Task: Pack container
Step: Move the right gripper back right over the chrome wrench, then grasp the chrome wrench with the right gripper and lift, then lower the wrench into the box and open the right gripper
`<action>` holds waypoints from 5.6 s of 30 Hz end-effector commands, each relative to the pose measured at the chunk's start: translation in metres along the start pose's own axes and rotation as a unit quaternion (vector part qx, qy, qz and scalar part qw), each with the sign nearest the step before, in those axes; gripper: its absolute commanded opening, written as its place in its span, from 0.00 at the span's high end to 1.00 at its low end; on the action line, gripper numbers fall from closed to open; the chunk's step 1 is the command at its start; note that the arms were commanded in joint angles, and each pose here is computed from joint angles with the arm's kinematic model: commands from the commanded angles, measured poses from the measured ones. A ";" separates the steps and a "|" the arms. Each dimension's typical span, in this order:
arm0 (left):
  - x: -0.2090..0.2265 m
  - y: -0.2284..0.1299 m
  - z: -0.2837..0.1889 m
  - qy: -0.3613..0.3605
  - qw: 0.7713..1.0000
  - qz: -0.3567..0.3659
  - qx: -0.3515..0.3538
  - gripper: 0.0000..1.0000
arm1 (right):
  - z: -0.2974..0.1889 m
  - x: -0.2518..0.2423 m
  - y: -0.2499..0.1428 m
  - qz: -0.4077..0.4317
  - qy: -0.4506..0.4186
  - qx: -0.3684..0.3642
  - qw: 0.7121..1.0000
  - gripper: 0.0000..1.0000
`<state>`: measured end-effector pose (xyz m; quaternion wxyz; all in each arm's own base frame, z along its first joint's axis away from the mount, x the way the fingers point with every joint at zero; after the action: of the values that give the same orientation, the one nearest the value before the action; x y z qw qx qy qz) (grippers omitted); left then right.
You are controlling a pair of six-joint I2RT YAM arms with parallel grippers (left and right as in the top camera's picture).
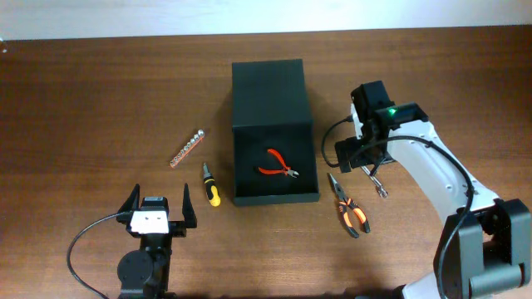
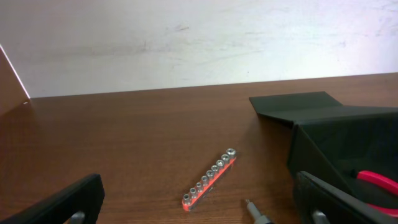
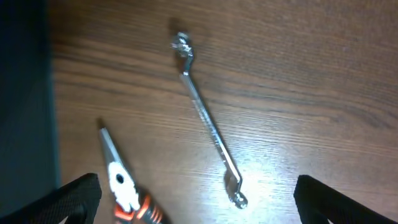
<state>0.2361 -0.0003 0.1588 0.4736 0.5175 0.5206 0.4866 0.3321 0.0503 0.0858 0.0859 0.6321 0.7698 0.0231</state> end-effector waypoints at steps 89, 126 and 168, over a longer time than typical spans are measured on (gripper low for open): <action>-0.002 -0.001 0.000 -0.005 1.000 -0.001 -0.001 0.01 | -0.096 0.143 0.083 -0.313 0.150 -0.158 0.924 0.96; -0.002 -0.001 0.000 -0.005 1.000 -0.001 -0.001 0.01 | 0.001 0.217 0.071 -0.394 0.145 -0.082 0.904 0.96; -0.002 -0.001 0.000 -0.005 1.000 -0.001 -0.001 0.01 | -0.120 0.092 0.043 -0.158 0.097 -0.085 0.979 0.27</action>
<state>0.2361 -0.0003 0.1588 0.4735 0.5176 0.5205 0.4867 0.3401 0.1720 0.1909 0.0580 0.4518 0.8804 0.1322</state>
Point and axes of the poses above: each gripper's point midway between its finger pads, its own z axis out along the fingers, its own x axis along the line the jaws close on, y = z × x, the point moved 1 cm from there along -z, back along the fingers, and after that the axes turned 3 degrees about -z, right-handed, at the moved point
